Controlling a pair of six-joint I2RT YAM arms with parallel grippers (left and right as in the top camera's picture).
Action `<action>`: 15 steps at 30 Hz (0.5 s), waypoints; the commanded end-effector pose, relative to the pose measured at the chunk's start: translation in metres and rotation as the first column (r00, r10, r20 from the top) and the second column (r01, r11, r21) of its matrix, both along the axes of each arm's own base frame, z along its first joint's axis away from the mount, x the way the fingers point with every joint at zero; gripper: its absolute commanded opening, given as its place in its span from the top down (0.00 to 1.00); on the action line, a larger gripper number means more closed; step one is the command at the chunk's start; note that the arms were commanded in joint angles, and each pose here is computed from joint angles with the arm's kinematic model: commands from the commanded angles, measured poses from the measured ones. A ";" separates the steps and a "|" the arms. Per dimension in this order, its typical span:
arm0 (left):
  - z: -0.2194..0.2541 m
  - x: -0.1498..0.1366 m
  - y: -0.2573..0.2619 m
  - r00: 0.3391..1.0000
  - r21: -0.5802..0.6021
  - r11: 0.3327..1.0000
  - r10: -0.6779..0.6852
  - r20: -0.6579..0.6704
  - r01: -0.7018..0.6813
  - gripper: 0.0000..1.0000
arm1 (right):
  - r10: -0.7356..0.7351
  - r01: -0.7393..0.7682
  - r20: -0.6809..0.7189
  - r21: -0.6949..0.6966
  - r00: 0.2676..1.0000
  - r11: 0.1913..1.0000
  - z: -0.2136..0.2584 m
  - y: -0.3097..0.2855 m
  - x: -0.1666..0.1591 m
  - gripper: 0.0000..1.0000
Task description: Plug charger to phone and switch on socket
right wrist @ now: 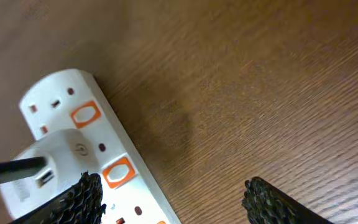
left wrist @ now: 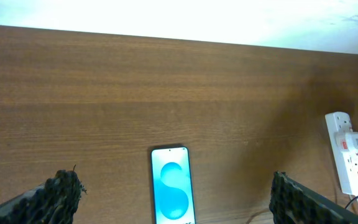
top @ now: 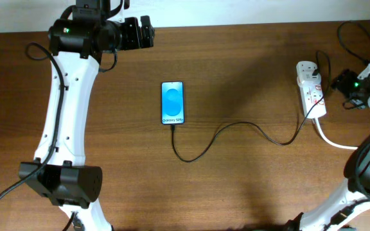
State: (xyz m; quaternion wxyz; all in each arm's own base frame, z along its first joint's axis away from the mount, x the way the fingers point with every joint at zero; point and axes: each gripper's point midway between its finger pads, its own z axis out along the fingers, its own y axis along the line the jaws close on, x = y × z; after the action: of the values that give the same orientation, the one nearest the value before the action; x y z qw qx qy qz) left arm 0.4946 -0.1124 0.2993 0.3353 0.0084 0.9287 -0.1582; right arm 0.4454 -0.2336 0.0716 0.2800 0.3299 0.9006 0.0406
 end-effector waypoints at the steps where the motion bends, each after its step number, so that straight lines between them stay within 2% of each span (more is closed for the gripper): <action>1: -0.001 0.001 0.002 1.000 0.016 1.000 -0.005 0.004 0.005 0.01 | -0.038 0.039 -0.045 0.017 0.998 0.999 -0.025 0.001 0.003 0.25; 6: -0.001 0.001 0.002 1.000 0.016 1.000 -0.005 0.003 0.005 0.01 | -0.028 0.033 -0.047 0.108 0.999 0.994 -0.047 0.015 0.008 0.25; 15: -0.001 0.001 0.002 1.000 0.016 1.000 -0.005 0.004 0.005 0.01 | 0.020 -0.016 -0.037 0.109 0.999 0.994 -0.057 0.034 0.023 0.25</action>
State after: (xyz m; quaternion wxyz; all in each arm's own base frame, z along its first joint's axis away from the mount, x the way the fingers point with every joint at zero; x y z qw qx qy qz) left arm 0.4946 -0.1124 0.2993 0.3353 0.0084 0.9287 -0.1582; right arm 0.4598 -0.2140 0.0181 0.2473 0.3499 0.9004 0.0758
